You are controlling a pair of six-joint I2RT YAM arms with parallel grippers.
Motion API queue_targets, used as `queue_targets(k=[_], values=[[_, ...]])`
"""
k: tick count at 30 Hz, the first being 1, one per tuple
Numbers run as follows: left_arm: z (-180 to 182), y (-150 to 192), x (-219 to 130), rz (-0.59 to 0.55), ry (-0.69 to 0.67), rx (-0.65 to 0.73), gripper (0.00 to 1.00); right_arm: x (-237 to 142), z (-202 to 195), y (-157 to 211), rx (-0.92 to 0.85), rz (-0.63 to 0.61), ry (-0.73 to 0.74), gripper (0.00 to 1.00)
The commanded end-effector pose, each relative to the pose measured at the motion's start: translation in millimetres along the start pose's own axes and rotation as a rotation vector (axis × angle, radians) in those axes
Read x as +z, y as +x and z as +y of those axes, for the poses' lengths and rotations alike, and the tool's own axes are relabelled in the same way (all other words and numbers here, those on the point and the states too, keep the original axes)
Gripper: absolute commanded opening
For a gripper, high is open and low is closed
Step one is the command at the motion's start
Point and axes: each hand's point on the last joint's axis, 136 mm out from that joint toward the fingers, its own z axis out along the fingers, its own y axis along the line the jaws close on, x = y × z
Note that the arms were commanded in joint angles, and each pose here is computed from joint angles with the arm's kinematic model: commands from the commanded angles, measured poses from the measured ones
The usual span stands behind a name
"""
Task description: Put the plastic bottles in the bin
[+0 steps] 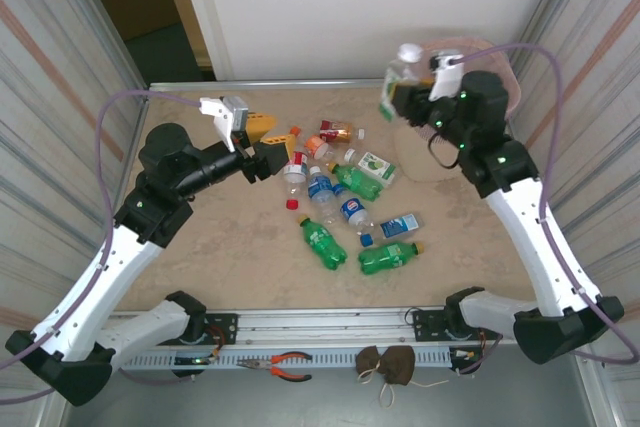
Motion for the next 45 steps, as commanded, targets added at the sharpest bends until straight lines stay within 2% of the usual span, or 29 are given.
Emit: queue_targets(k=[1,6,9,11,14,20,28,37,41,45], values=[[0.4,-3.9,-3.1,-0.017,-0.008,0.011,0.71,-8.0,-39.6,-23.3,0.155,-0.035,0.112,0.29],[2.3,-1.7,-2.1,-0.014,-0.014,0.009,0.71,-0.8,-97.1,-41.8,0.300,-0.101,0.258,0.27],[3.5,0.0,-0.6,-0.011,-0.015,0.003,0.71,9.7,-129.9,-43.8,0.425,-0.157,0.327,0.16],[3.7,1.5,-0.3,-0.006,-0.014,0.000,0.71,20.1,-152.3,-40.6,0.525,-0.193,0.350,0.20],[4.3,4.4,-2.0,-0.001,-0.019,0.000,0.71,33.2,-191.2,-25.9,0.683,-0.225,0.486,0.22],[6.6,8.4,-5.8,0.006,-0.035,0.002,0.71,69.0,-236.4,15.5,0.883,-0.169,0.636,0.23],[12.6,16.7,-9.0,0.023,-0.060,-0.016,0.71,106.9,-270.3,69.1,1.019,-0.102,0.739,0.26],[16.6,25.6,-8.0,0.038,-0.065,-0.037,0.71,137.8,-287.2,124.2,1.158,-0.015,0.792,0.29],[17.9,27.4,-7.7,0.043,-0.068,-0.042,0.71,140.5,-290.4,137.3,1.187,0.006,0.818,0.37],[18.8,28.4,-7.5,0.045,-0.069,-0.045,0.71,136.4,-289.5,132.4,1.187,0.003,0.839,0.49]])
